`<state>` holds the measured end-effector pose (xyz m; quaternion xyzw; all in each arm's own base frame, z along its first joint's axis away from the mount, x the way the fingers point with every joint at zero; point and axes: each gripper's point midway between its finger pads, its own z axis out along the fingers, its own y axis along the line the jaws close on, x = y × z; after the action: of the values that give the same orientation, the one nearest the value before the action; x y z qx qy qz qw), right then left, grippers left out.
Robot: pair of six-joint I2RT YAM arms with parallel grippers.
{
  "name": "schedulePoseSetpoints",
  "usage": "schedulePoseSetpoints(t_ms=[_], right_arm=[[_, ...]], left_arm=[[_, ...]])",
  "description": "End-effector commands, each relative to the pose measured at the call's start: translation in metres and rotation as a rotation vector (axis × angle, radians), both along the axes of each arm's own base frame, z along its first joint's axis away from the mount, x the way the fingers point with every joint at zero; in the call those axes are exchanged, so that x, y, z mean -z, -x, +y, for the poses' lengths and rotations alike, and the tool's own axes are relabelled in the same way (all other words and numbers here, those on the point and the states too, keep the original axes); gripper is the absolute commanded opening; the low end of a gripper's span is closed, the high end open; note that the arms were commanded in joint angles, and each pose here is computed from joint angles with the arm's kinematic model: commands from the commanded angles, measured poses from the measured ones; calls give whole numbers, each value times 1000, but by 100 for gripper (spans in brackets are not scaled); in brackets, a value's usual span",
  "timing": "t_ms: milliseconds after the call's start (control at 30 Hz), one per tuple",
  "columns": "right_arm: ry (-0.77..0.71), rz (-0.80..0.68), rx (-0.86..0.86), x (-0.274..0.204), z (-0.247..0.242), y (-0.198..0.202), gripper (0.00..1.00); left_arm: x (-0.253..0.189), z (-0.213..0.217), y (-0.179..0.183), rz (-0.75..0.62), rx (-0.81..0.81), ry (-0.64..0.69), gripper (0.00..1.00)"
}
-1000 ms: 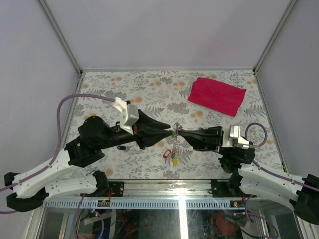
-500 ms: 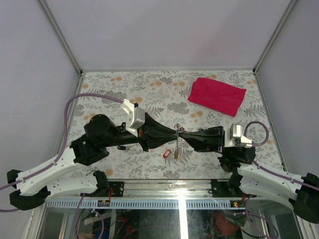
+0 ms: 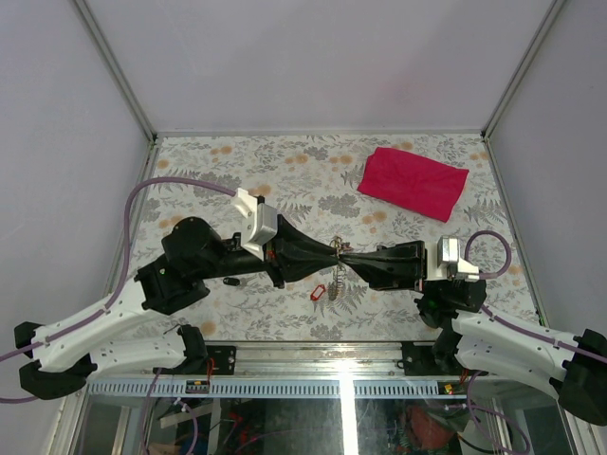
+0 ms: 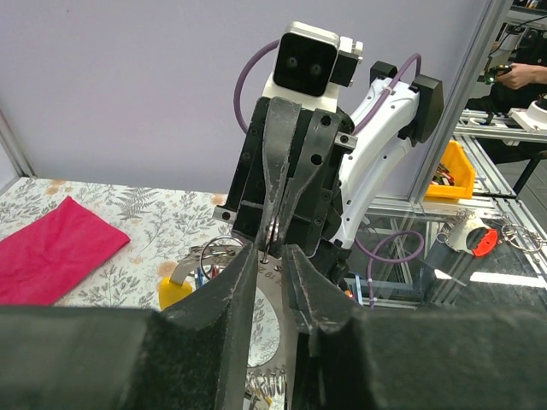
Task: Put the keys on the keyring
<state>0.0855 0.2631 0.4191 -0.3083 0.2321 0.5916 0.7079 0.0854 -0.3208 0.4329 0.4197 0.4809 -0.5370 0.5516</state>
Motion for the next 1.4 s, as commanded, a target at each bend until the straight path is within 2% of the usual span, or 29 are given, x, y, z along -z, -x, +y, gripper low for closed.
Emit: schedulePoseSetpoints(t_ms=[0, 133, 233, 267, 467, 700, 1000, 1167, 1367], right_arm=[[-104, -86, -12, -37, -17, 16, 0], [-101, -85, -13, -36, -16, 15, 0], [-99, -84, -16, -36, -16, 15, 0], [-98, -85, -16, -36, -16, 16, 0], [-23, -87, 39, -27, -13, 11, 9], [125, -80, 157, -5, -15, 1, 28], [396, -19, 282, 17, -15, -20, 32], [509, -29, 230, 24, -10, -13, 34], [569, -31, 159, 30, -3, -4, 36]], left_arm=[[-25, 0, 3, -57, 8, 72, 17], [-24, -1, 2, -56, 8, 69, 12], [-24, -1, 3, -53, 11, 66, 1], [-24, -1, 3, -52, 10, 64, 0], [-17, 2, 3, -35, 9, -27, 0], [1, 11, -1, -9, -27, -180, 0], [26, 13, -10, -3, -54, -388, 0], [40, 11, -15, 6, -60, -474, 0], [41, 10, -19, 0, -66, -492, 0]])
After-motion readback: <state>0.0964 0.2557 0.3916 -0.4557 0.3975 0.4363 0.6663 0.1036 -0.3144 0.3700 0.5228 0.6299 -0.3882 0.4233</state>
